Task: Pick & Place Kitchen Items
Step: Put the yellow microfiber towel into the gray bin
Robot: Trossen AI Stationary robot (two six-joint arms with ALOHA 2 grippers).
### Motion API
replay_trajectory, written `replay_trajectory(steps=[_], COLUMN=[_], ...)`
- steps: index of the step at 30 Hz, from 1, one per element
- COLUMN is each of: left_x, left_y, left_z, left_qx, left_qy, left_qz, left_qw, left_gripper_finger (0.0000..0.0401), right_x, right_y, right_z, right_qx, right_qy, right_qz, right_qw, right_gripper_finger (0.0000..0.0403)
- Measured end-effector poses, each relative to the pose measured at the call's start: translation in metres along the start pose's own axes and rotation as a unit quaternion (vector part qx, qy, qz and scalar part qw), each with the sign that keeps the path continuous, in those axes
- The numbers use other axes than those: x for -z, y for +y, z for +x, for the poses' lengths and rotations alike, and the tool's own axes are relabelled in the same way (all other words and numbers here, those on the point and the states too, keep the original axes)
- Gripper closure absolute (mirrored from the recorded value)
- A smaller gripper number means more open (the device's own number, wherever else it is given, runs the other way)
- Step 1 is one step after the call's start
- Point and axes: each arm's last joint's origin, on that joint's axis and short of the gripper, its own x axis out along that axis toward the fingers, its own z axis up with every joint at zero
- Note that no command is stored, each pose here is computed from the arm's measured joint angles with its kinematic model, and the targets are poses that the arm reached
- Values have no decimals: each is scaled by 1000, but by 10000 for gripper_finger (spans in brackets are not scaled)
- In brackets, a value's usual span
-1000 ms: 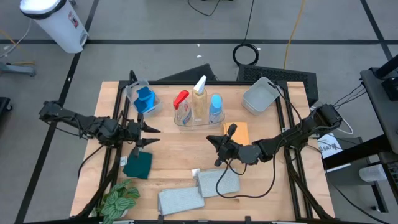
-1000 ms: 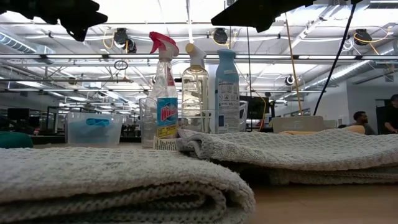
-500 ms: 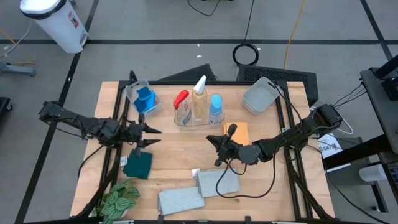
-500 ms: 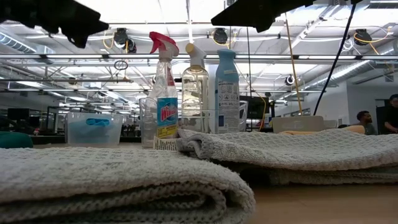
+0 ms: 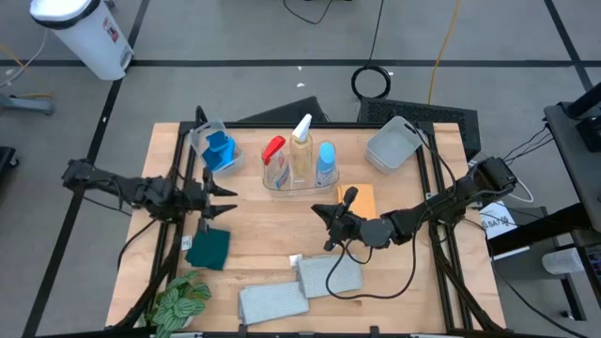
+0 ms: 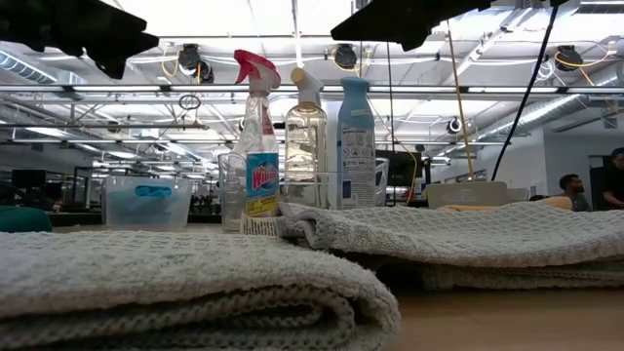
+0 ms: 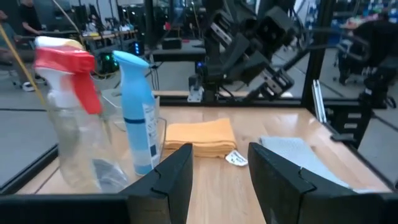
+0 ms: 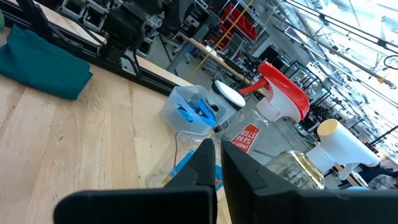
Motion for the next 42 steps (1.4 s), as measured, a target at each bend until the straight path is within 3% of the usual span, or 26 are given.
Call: replay_trajectory(steps=[23, 33, 42], left_x=[6, 10, 33], left_y=[13, 14, 10], left_z=[-39, -41, -30], left_qx=[0, -1, -1], left_qy=[-8, 1, 3], left_qz=[-22, -28, -28], left_qw=[1000, 1000, 1000], left_gripper_finger=[242, 242, 242], right_x=[0, 0, 0], right_y=[0, 0, 0], right_z=[0, 0, 0], right_qx=[-1, -1, -1], right_qy=[2, 2, 2], right_qz=[-3, -3, -3], right_qw=[1000, 1000, 1000], right_gripper_finger=[399, 399, 399])
